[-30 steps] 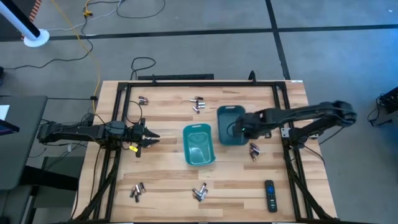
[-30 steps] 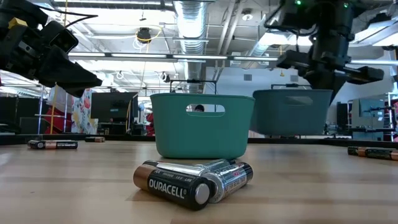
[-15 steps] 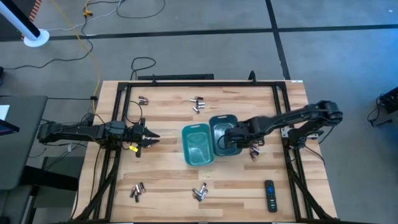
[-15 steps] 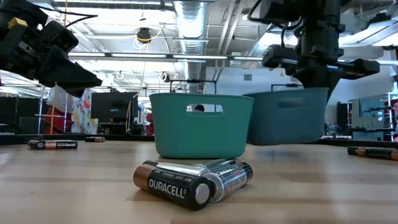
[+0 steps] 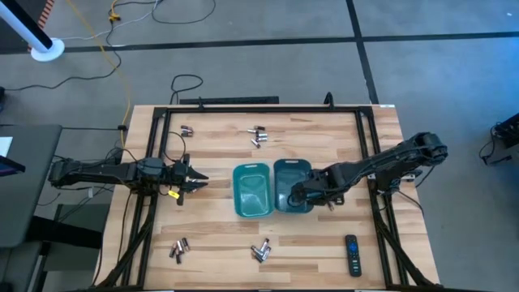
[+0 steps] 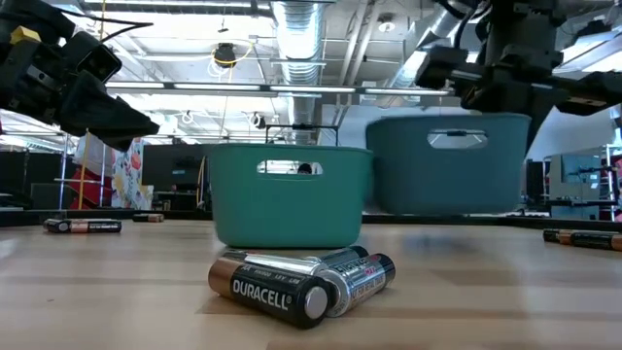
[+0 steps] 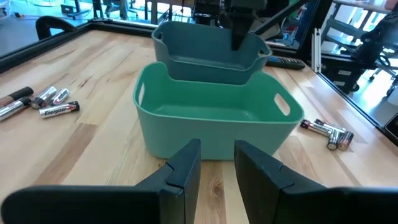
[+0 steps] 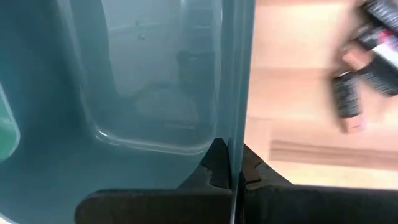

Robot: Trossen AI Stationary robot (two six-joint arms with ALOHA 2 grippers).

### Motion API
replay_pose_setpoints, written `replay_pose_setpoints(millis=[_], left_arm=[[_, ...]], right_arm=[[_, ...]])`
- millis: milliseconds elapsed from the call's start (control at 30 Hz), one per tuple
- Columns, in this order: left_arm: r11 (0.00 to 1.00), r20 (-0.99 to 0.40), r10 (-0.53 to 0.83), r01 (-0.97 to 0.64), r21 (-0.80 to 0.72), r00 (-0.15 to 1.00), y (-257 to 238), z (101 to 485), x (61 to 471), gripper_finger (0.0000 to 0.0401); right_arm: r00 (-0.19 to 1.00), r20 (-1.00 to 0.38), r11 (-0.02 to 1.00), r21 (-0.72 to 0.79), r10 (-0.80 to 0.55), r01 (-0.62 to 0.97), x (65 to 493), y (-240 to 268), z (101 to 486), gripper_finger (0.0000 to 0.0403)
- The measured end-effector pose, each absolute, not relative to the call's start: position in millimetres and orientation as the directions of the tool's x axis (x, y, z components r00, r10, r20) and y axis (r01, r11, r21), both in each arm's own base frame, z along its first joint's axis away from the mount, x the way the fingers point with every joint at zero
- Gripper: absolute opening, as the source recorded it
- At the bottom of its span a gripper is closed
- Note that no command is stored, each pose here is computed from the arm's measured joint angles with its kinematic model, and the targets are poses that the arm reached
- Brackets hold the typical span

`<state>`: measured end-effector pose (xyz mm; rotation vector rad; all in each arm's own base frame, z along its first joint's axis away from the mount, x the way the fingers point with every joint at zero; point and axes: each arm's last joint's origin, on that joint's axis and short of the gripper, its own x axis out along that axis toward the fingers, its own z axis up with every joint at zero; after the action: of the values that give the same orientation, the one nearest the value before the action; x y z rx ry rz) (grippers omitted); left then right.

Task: Sort batteries
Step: Move the blue bin to the center

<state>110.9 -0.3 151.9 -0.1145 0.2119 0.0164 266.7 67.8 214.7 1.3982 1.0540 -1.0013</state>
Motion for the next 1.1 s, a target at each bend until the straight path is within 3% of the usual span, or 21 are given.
replay_pose_setpoints(millis=[233,800,1100], left_arm=[[0.993,-0.211,0.004,-0.028,-0.112,0.977,0,152,111,0.0091],[0.993,-0.210,0.002,-0.027,-0.115,0.978,0,152,111,0.0091],[0.993,-0.210,0.002,-0.027,-0.116,0.978,0,152,111,0.0091]], right_arm=[[0.286,-0.955,-0.035,0.284,0.081,0.958,269,71,216,0.0000],[0.131,-0.991,0.028,0.132,0.032,0.991,250,66,201,0.0000],[0.146,-0.989,0.024,0.147,0.033,0.989,251,65,197,0.0003]])
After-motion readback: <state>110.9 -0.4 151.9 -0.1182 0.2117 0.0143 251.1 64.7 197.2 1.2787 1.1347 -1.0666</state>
